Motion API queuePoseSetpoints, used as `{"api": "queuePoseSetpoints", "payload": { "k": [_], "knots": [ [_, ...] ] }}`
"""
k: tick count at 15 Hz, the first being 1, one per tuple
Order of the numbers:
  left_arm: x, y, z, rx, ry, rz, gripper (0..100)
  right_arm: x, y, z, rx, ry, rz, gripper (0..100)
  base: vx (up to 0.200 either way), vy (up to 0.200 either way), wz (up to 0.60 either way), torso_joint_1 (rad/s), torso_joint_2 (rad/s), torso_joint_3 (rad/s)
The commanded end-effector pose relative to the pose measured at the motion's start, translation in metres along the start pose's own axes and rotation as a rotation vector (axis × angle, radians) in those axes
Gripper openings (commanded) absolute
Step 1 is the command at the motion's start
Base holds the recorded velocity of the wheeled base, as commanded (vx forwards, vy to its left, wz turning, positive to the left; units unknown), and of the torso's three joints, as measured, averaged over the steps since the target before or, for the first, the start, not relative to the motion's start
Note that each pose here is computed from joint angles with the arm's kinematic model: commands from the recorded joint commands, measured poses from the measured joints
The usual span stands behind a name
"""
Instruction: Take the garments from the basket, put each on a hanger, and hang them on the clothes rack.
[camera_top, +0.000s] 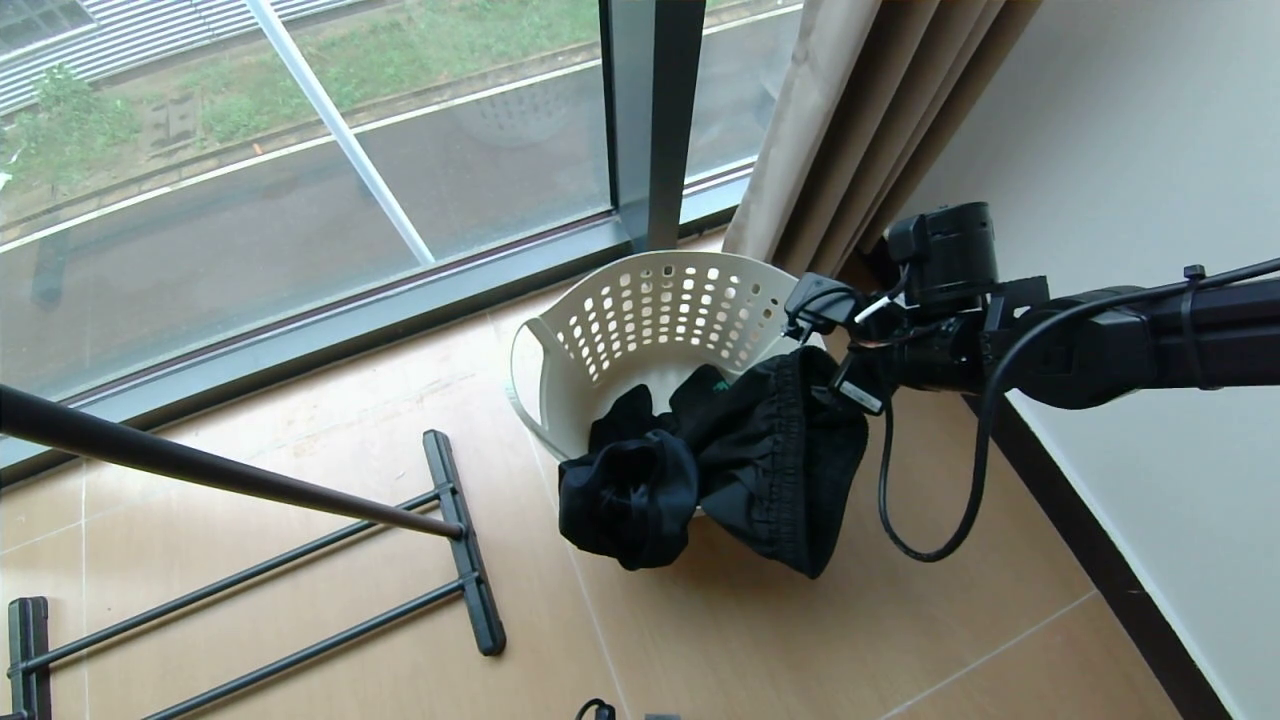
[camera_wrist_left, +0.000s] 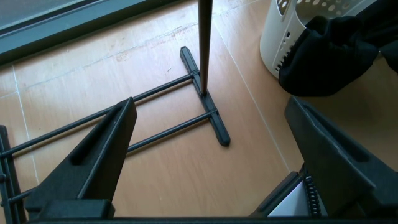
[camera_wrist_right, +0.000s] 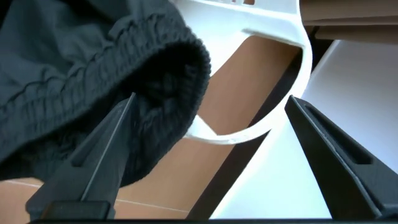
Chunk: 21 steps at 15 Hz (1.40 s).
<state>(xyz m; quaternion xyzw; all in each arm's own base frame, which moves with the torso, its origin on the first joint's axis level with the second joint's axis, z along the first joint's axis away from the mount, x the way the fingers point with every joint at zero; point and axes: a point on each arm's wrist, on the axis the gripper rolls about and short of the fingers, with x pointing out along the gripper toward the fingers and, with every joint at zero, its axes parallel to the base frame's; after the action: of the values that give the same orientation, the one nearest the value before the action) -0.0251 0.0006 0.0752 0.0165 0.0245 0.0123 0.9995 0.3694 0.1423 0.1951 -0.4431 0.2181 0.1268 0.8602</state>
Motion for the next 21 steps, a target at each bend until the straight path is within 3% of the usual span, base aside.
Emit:
{"api": "queuePoseSetpoints", "payload": {
  "k": [1,16,17,21],
  "knots": [
    [0.000,0.000,0.000,0.000,0.001,0.001,100,0.007,-0.001,0.003,0.002,-0.001,-0.008,100,0.000,0.000,0.00,0.000,0.00,0.000],
    [0.000,0.000,0.000,0.000,0.001,0.001,100,0.030,-0.003,0.013,0.012,-0.017,-0.028,100,0.000,0.000,0.00,0.000,0.00,0.000],
    [0.000,0.000,0.000,0.000,0.001,0.001,100,0.031,-0.003,0.013,0.011,-0.015,-0.026,0,0.000,0.000,0.00,0.000,0.00,0.000],
    [0.000,0.000,0.000,0.000,0.001,0.001,100,0.035,0.001,0.011,0.014,-0.009,-0.016,0,0.000,0.000,0.00,0.000,0.00,0.000]
  ]
}}
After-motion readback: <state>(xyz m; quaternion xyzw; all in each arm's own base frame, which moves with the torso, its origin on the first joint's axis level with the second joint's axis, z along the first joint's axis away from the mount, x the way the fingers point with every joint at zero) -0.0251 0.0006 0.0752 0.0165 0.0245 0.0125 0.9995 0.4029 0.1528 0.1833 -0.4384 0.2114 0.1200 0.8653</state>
